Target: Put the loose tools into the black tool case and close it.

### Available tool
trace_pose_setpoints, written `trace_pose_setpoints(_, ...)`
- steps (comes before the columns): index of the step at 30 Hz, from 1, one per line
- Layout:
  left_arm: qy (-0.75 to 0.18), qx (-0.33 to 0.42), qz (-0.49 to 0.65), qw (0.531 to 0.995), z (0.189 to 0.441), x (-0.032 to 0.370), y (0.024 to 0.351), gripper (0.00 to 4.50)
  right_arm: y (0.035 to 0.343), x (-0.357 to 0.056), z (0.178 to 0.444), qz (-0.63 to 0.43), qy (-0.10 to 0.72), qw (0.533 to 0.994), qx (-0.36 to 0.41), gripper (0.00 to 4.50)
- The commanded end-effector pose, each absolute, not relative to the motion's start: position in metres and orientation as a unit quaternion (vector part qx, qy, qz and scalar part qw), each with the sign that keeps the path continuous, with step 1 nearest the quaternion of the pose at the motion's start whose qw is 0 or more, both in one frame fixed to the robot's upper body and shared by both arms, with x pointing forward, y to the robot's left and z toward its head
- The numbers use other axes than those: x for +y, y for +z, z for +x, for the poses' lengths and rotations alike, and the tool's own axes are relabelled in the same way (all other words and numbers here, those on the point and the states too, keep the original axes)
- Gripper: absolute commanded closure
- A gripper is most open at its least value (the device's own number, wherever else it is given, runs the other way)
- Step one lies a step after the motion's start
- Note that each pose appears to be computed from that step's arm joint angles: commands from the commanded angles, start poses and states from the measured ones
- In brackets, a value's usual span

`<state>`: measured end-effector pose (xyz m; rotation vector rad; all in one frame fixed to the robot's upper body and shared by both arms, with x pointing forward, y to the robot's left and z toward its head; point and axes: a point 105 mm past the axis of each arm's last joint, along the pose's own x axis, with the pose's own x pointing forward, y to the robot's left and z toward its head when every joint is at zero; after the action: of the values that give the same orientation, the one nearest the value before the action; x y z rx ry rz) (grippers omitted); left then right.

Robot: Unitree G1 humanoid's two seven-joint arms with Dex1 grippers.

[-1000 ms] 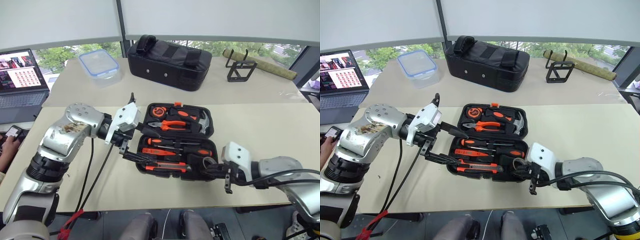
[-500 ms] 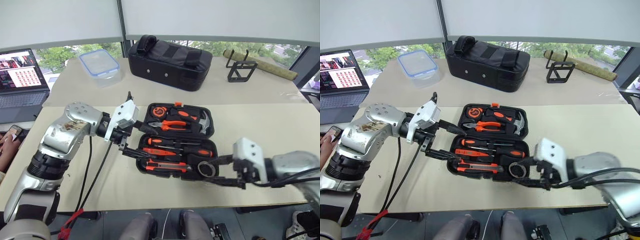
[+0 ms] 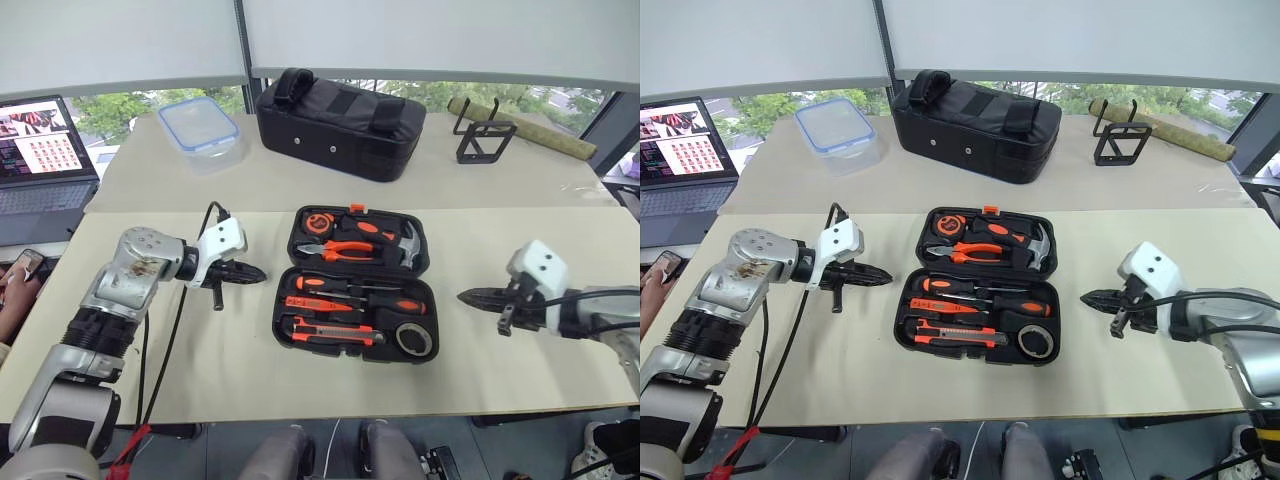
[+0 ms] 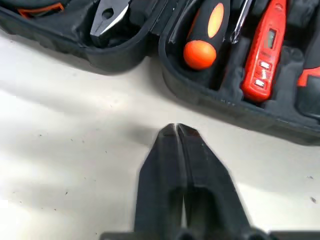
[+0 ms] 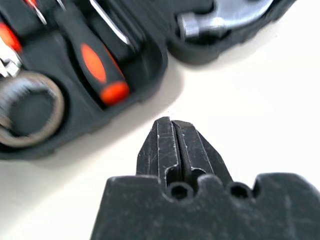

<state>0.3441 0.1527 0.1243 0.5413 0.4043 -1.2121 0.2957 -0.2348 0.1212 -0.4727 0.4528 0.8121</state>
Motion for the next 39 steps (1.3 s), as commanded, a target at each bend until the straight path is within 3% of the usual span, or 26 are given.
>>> trace_pose_setpoints(1,-0.552,0.182,0.253,0.773,0.350,0.135,0.117,4.44,0.124,-0.220,0.306,-0.265,0.415,0.850,0.188,4.50)
trace_pose_setpoints(6,-0.647,0.144,0.175,0.728,0.316,0.105,0.128,4.44,0.128,-0.201,0.302,-0.291,0.466,0.820,0.164,4.50)
trace_pose_setpoints(9,-0.681,0.153,0.160,0.698,0.293,0.104,0.127,4.44,0.132,-0.194,0.287,-0.296,0.505,0.795,0.158,4.50)
trace_pose_setpoints(13,-0.680,0.182,0.181,0.687,0.279,0.114,0.113,4.44,0.133,-0.196,0.272,-0.313,0.517,0.780,0.165,4.50)
trace_pose_setpoints(18,-0.630,0.200,0.204,0.722,0.287,0.131,0.100,4.44,0.129,-0.219,0.279,-0.346,0.438,0.809,0.185,4.50)
trace_pose_setpoints(22,-0.550,0.241,0.209,0.772,0.297,0.170,0.092,4.44,0.134,-0.239,0.266,-0.325,0.398,0.832,0.210,4.50)
trace_pose_setpoints(27,-0.493,0.267,0.140,0.816,0.306,0.199,0.107,3.24,0.146,-0.258,0.264,-0.212,0.339,0.889,0.224,3.22)
trace_pose_setpoints(29,-0.477,0.271,0.079,0.832,0.317,0.195,0.120,2.37,0.155,-0.260,0.275,-0.161,0.317,0.910,0.214,2.30)
trace_pose_setpoints(34,-0.421,0.297,-0.069,0.854,0.357,0.167,0.145,0.50,0.170,-0.245,0.314,-0.061,0.288,0.935,0.198,0.52)
trace_pose_setpoints(36,-0.405,0.311,-0.110,0.853,0.367,0.156,0.149,0.46,0.171,-0.238,0.328,-0.038,0.276,0.938,0.205,0.02)
trace_pose_setpoints(39,-0.409,0.323,-0.126,0.844,0.375,0.132,0.149,0.46,0.169,-0.230,0.351,-0.005,0.260,0.941,0.215,0.02)
